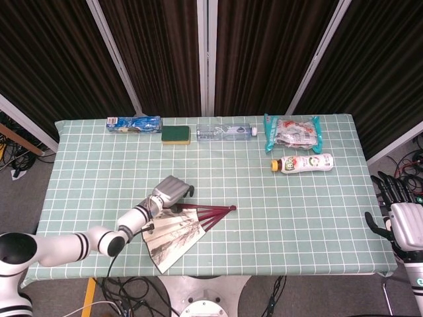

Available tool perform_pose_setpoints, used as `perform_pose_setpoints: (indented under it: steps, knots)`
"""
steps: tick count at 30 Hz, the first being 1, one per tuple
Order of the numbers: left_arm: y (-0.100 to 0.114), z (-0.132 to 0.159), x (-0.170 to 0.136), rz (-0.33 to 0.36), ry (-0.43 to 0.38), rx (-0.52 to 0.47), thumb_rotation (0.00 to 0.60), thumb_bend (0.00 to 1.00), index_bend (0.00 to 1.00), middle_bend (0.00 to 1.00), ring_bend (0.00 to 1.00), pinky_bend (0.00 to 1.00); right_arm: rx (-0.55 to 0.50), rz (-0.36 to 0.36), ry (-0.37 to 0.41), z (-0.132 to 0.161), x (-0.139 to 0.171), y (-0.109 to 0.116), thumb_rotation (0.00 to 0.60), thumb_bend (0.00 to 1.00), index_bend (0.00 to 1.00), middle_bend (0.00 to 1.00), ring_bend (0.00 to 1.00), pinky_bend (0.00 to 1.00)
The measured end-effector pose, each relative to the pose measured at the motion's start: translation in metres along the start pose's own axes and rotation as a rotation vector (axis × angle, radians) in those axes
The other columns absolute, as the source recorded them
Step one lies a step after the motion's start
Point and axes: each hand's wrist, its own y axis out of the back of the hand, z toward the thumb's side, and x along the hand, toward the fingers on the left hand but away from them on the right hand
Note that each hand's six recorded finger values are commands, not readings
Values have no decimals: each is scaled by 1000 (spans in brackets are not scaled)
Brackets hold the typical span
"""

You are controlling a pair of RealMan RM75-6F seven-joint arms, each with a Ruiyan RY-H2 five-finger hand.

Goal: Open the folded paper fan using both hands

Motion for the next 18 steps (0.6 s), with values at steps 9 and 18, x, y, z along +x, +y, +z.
perform_pose_setpoints:
  steps: [9,18]
  knots:
    - [-8,10,8,-35,13,4,600,246,381,451,463,511,-1,7,-13,-3,1,-2,600,307,67,15,0,0]
    - [-13,13,12,-49,20,8,600,260,413,481,490,512,-2,8,-23,-5,2,-2,600,308,67,14,0,0]
